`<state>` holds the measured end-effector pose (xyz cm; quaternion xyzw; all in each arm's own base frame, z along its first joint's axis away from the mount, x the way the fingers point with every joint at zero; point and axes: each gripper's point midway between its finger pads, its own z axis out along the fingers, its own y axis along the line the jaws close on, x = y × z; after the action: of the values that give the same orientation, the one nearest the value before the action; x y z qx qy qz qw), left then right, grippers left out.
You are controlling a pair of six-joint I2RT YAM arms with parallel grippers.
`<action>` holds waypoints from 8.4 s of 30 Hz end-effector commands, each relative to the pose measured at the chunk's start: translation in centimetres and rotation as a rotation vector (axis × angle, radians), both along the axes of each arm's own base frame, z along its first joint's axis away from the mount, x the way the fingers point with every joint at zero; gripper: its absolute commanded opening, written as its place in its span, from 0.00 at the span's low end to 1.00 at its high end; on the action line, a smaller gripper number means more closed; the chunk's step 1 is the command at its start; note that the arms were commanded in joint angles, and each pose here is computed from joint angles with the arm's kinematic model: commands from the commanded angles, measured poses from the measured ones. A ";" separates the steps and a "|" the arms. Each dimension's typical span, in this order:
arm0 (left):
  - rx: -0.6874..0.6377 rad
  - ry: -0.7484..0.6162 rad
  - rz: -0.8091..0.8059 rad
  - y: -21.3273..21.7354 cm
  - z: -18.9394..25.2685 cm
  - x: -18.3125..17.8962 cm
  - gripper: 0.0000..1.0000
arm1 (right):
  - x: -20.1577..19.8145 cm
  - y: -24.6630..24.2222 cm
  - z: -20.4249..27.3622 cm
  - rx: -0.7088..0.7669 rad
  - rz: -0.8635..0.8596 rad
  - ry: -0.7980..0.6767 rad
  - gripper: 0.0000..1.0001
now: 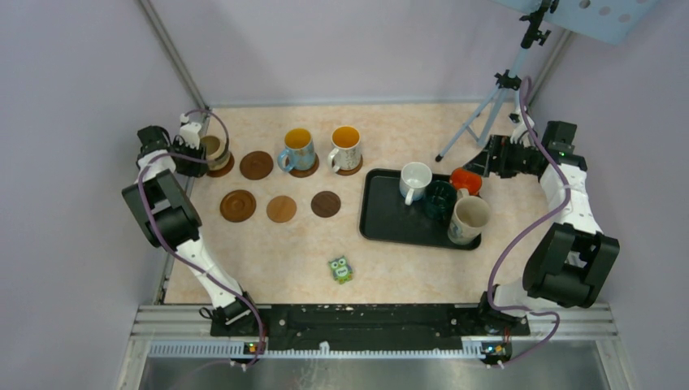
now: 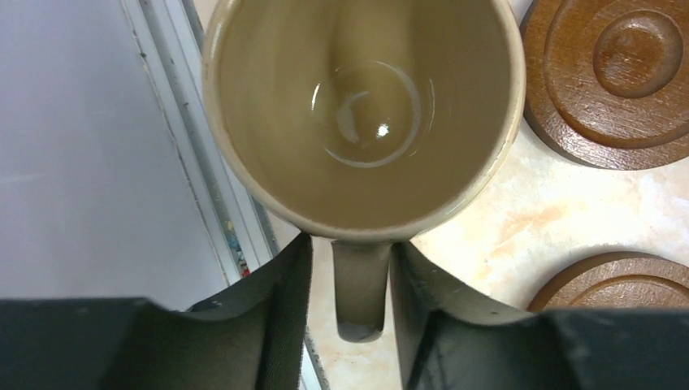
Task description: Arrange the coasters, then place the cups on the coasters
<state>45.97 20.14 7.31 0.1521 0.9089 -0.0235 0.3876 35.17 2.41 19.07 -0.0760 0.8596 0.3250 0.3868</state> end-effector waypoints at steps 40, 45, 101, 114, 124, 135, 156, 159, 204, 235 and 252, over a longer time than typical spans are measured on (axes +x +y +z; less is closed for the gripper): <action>-0.198 -0.331 -0.432 -24.5 20.9 -7.3 0.99 | -2.3 4.4 -4.4 -0.332 0.261 0.189 0.91; -0.237 -0.305 -0.456 -25.9 20.2 -7.8 0.99 | -2.9 5.8 -4.9 -0.328 0.329 0.204 0.91; -0.085 -0.046 -0.463 -62.3 1.5 -8.3 0.42 | -0.1 2.8 2.5 -0.065 0.075 -0.058 0.92; -0.057 0.039 -0.527 -63.6 -1.4 -8.3 0.46 | 0.0 2.1 2.5 -0.074 0.069 -0.061 0.92; -0.100 0.005 -0.523 -62.8 1.9 -7.7 0.01 | -0.3 2.0 2.2 -0.076 0.070 -0.059 0.92; -0.209 -0.139 -0.599 -60.9 10.5 -9.7 0.00 | -0.3 2.0 2.4 -0.070 0.068 -0.068 0.92; -0.245 -0.156 -0.594 -39.5 15.6 -15.9 0.00 | -0.1 1.9 0.8 -0.065 0.068 -0.036 0.92; -0.229 -0.135 -0.534 -38.5 13.6 -16.1 0.00 | -0.1 1.9 0.7 -0.061 0.064 -0.035 0.92; -0.235 -0.128 -0.366 -37.0 1.2 -11.9 0.00 | -0.2 1.9 -0.8 -0.057 0.051 -0.001 0.92; -0.205 -0.096 -0.418 -36.8 0.3 -12.9 0.40 | 0.0 1.8 -1.1 -0.056 0.052 0.007 0.93; -0.181 -0.081 -0.433 -36.3 4.2 -14.0 0.98 | -0.4 0.9 -1.5 -0.160 0.050 0.056 0.93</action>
<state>31.26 -15.89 7.06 0.3013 0.8513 -0.1803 0.3899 34.43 4.23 17.27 -0.1027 0.8796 0.3005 0.3541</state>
